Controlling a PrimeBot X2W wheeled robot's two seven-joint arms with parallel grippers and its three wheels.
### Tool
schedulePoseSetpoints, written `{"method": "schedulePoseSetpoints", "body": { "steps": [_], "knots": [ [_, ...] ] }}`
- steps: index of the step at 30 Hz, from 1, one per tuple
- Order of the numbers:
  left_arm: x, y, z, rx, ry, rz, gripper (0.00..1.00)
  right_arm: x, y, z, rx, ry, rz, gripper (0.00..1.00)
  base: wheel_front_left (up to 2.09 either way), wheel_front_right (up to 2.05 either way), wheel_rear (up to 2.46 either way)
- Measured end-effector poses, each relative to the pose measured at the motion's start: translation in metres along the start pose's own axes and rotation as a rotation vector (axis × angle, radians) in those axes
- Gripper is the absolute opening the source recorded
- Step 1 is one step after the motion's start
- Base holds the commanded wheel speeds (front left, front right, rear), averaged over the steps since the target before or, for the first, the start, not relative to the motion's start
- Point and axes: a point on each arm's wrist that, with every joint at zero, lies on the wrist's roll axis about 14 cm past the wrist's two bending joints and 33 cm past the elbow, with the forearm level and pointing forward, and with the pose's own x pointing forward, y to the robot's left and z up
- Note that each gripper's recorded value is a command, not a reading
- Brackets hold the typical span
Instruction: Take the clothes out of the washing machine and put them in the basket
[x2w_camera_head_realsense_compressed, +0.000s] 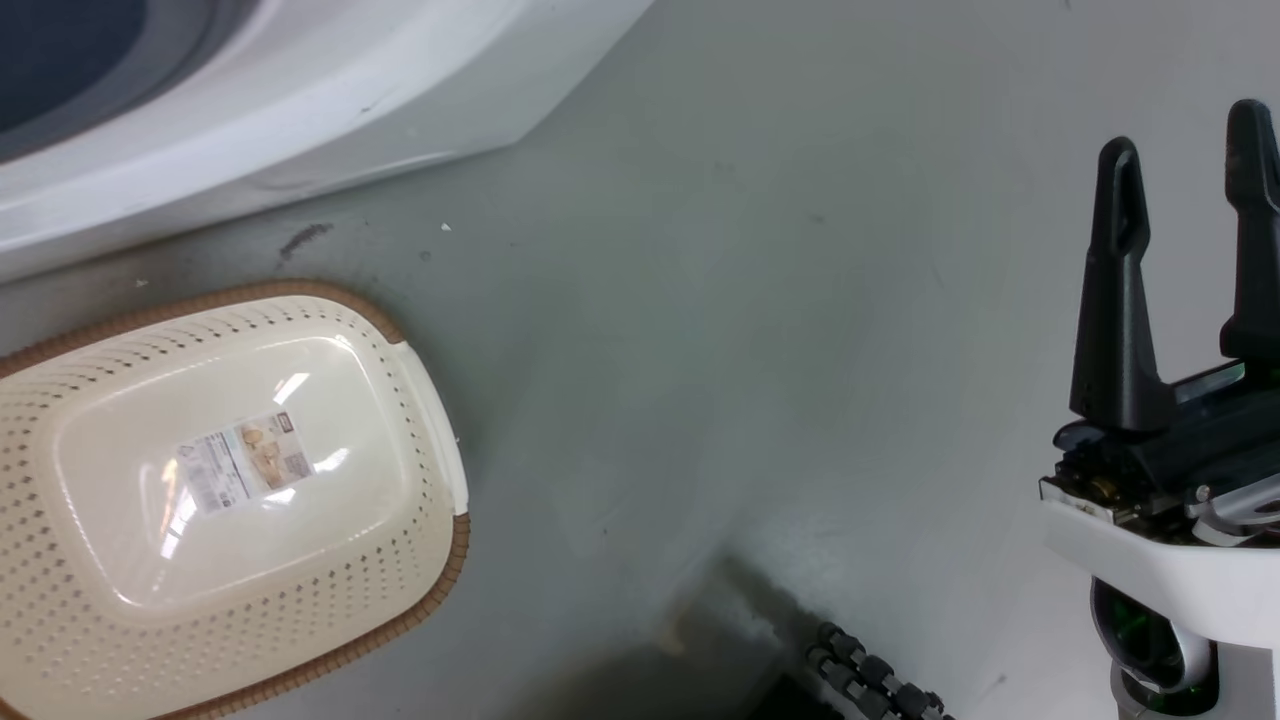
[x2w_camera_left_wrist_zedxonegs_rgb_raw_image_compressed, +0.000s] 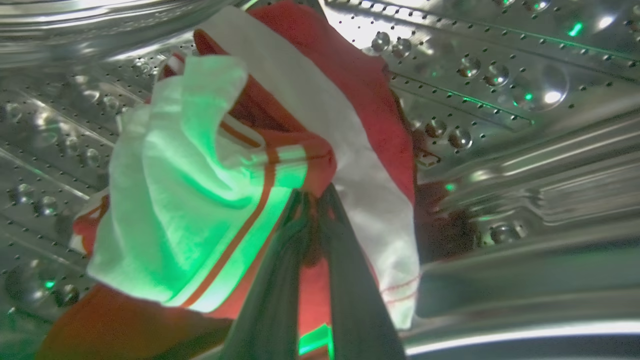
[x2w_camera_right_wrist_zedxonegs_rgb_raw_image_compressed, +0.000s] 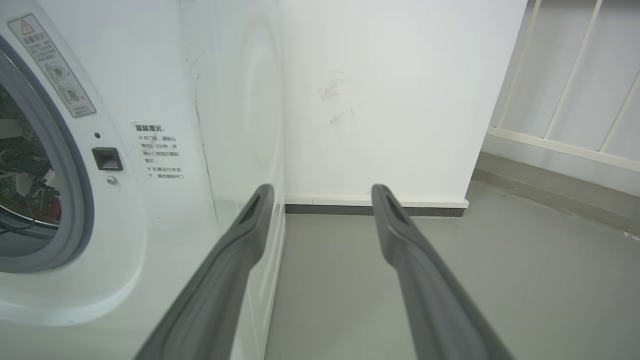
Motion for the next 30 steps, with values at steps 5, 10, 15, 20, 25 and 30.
{"method": "schedulePoseSetpoints", "body": {
  "steps": [5,10,15,20,25,30],
  "knots": [
    [-0.024,-0.008,0.002,-0.006,-0.044,-0.026,0.0,-0.005,0.004,0.014,0.001,-0.026,0.01,1.0,0.0,0.0,0.0],
    [-0.048,-0.017,0.001,0.0,-0.081,-0.046,0.0,-0.013,0.009,0.026,0.003,-0.043,0.021,1.0,0.0,0.0,0.0],
    [-0.077,-0.024,0.0,0.009,-0.124,-0.062,0.0,-0.022,0.012,0.038,0.007,-0.063,0.028,1.0,0.0,0.0,0.0],
    [-0.108,-0.032,0.002,0.029,-0.168,-0.077,0.0,-0.034,0.016,0.052,0.012,-0.085,0.034,1.0,0.0,0.0,0.0],
    [-0.141,-0.04,0.01,0.063,-0.237,-0.081,0.0,-0.045,0.022,0.063,0.01,-0.102,0.05,1.0,0.0,0.0,0.0],
    [-0.173,-0.05,0.008,0.099,-0.272,-0.083,0.0,-0.056,0.027,0.072,0.01,-0.116,0.063,1.0,0.0,0.0,0.0]
  ]
}}
